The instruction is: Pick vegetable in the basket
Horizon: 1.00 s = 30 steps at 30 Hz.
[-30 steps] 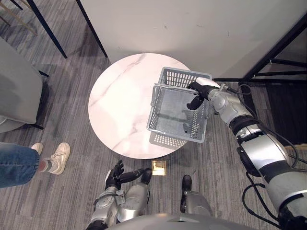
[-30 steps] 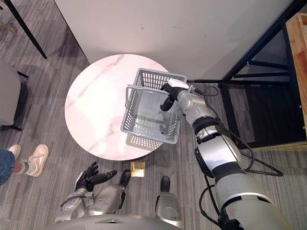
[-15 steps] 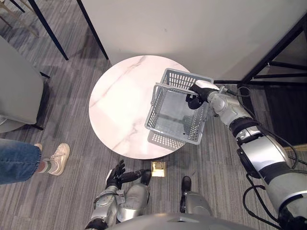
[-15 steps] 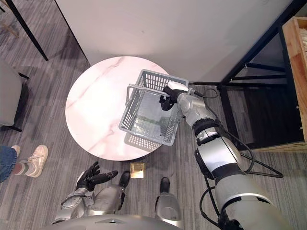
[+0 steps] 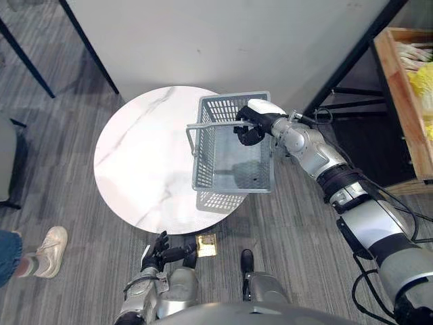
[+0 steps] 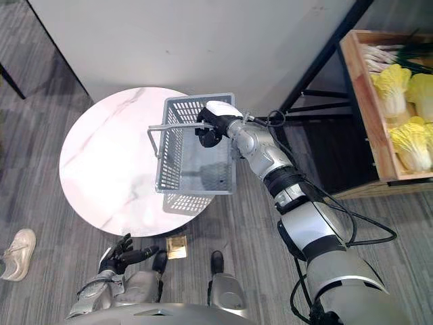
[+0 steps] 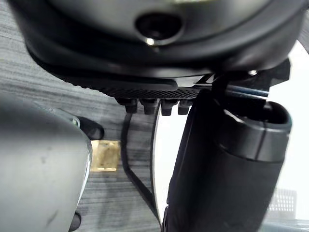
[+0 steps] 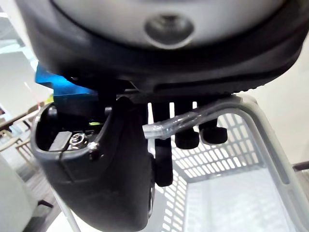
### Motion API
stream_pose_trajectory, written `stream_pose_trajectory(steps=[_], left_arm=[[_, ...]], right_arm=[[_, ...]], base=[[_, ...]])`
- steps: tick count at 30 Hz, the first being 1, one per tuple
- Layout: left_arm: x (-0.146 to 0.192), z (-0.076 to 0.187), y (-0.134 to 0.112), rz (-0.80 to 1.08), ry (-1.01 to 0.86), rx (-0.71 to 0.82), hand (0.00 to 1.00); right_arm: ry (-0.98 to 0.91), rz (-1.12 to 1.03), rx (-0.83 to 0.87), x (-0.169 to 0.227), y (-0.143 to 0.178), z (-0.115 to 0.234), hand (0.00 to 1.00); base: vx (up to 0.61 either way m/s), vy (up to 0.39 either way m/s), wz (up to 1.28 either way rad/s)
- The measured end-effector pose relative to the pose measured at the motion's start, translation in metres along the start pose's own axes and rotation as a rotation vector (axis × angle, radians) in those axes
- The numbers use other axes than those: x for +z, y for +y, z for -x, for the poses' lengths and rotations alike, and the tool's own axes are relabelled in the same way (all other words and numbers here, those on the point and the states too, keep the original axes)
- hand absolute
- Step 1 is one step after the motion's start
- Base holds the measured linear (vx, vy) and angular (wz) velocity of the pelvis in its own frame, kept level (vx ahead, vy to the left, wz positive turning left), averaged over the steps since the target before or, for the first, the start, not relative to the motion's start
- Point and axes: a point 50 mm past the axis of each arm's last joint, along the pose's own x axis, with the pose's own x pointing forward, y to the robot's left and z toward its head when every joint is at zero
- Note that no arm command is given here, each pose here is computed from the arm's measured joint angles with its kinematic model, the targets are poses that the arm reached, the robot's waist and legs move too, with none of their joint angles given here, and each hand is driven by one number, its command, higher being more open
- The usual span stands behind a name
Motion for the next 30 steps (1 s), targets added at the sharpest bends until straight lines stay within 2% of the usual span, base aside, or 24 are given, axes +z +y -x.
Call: stream_pose_trajectory(steps=[6,10,14,20,24,30], left_arm=[[-0.009,0.004,0.008,0.02,0.028,0.033,1.0],[-0.017,0.006,0.01,0.018,0.064,0.04,1.0],[-0.021,0.008,0.011,0.04,0.071,0.054,1.0],[-0.031,0.013,0.01,0.031,0.1,0.059,1.0],[-0.036,0.014,0.009,0.009,0.121,0.053,1.0],[-0.041,0.016,0.012,-0.005,0.147,0.06,1.0]], right_arm=[[-0.123,-0.058,-0.02,0.01,0.004,0.019,0.0],[-0.114,-0.115,0.03,0.001,0.032,0.033,0.0],[-0.043,-0.227,0.07,-0.021,0.066,0.055,0.0],[0.091,-0.339,0.132,-0.049,0.115,0.108,0.0],[0.165,-0.393,0.131,-0.06,0.13,0.137,0.0],[0.207,-0.471,0.055,-0.06,0.134,0.169,0.0]], base=[[-0.01,0.021,-0.21],[-0.01,0.012,-0.08],[0.0,0.003,-0.01],[-0.01,0.017,-0.1],[0.0,0.021,-0.22],[0.0,0.004,-0.14]])
